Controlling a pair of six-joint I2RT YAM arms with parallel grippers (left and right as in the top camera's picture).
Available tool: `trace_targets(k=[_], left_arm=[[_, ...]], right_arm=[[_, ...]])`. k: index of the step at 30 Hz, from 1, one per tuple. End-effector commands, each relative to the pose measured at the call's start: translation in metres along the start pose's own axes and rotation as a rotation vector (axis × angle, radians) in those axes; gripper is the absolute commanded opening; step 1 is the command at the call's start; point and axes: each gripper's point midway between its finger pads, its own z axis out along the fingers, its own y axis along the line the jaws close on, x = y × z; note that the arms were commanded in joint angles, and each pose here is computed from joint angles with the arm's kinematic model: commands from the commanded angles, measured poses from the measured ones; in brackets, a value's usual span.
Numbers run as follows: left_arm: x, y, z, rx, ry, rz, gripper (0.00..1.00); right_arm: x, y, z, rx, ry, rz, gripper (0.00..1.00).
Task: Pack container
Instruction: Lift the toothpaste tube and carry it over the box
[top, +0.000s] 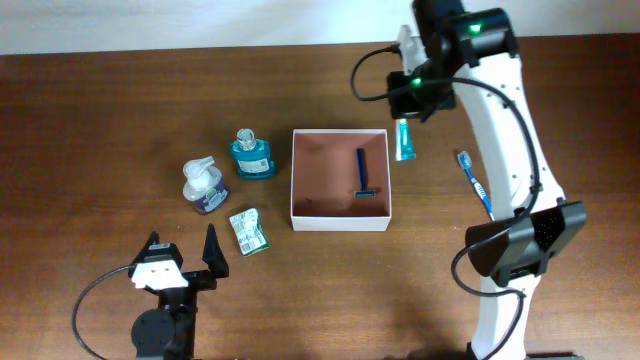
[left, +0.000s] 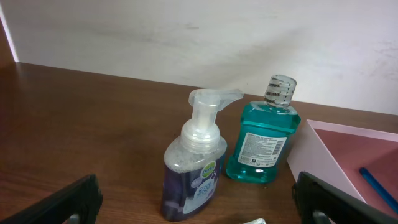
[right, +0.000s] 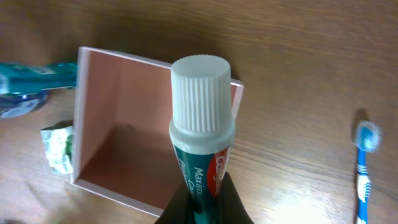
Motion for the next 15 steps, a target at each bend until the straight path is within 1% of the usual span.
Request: trace_targets(k=[1,4,9,15], left_arm=[[0.002,0.000,0.000,0.003,-0.001,0.009,0.99],[0.002,0.000,0.000,0.003,-0.001,0.009,0.99],[0.002,0.000,0.000,0.003,-0.001,0.009,1.00],[0.002,0.000,0.000,0.003,-0.001,0.009,0.99]], right_arm=[[-0.001,0.026,-0.001,0.011,-0.027,-0.002,0.05],[-0.002,0.028,0.000,0.062,-0.040,0.021,0.05],[0.001,0.039,0.003,0.068,-0.035,0.017,0.05],[0.013,0.030,0.020,0.130,0.018,0.083,0.05]])
